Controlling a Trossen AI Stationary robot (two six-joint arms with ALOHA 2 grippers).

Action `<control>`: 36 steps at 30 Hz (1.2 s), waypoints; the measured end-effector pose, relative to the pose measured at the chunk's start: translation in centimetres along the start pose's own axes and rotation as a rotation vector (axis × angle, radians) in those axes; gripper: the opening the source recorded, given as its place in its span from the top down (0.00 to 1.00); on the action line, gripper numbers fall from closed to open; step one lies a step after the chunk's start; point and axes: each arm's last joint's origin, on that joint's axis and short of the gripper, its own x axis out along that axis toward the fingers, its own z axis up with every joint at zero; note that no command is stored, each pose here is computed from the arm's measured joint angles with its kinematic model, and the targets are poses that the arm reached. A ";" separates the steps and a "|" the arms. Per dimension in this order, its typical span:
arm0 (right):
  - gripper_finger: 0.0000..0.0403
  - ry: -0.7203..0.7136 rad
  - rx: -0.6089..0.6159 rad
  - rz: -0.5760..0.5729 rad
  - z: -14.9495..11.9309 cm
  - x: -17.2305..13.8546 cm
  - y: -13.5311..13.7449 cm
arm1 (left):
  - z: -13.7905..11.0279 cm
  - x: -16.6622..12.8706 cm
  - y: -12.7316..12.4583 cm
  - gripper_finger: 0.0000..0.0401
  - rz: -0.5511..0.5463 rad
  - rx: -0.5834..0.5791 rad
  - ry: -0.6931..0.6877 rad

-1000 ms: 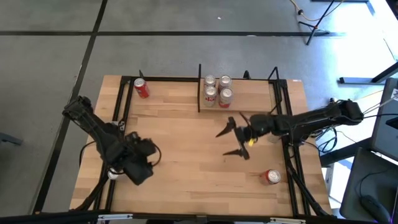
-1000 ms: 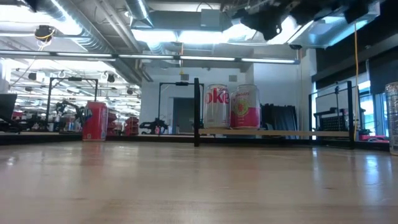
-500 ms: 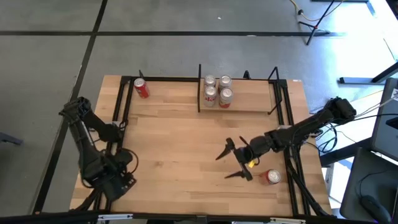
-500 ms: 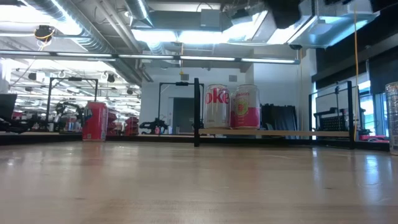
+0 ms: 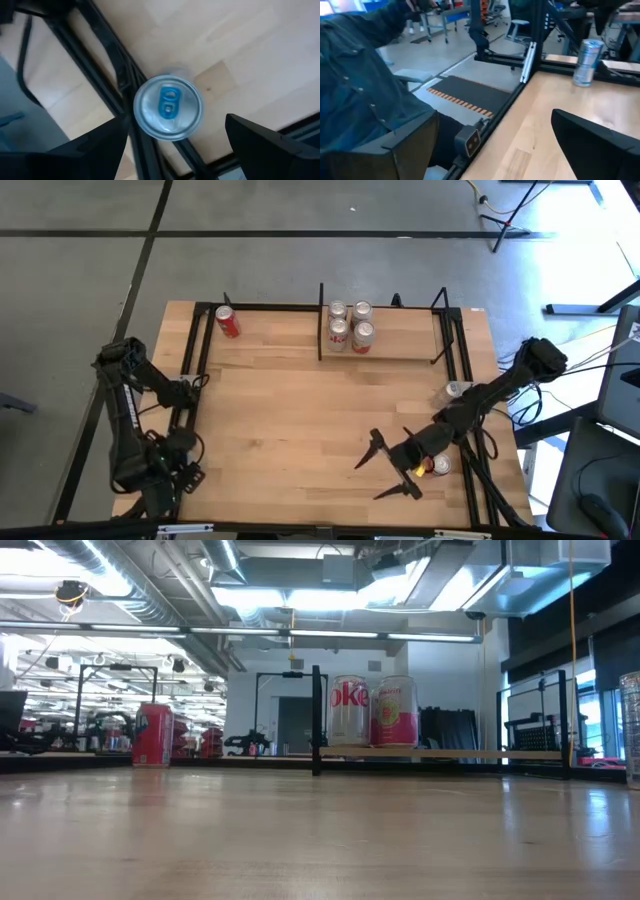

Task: Place canned beverage on shelf
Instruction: Put the bottom blue soda can on the shelf

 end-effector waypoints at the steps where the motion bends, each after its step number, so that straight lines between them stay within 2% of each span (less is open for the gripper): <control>1: 0.08 0.004 0.002 -0.007 -0.1 0.1 0.0 | -0.1 0.2 -0.1 0.19 -0.005 0.002 0.004; 8: 0.08 0.011 0.048 -0.073 -0.7 0.6 -0.2 | -0.1 1.2 -0.2 0.19 -0.002 0.008 0.002; 18: 0.08 0.003 0.051 -0.073 -0.9 0.9 -0.2 | -0.2 2.6 0.1 0.19 0.049 0.035 0.019; 32: 0.08 0.004 0.049 -0.076 -0.9 0.9 -0.2 | -0.2 2.6 0.0 0.19 0.034 0.035 0.022; 36: 0.08 0.004 0.049 -0.077 -0.9 0.9 -0.2 | -0.3 1.9 -0.3 0.19 -0.007 0.035 0.021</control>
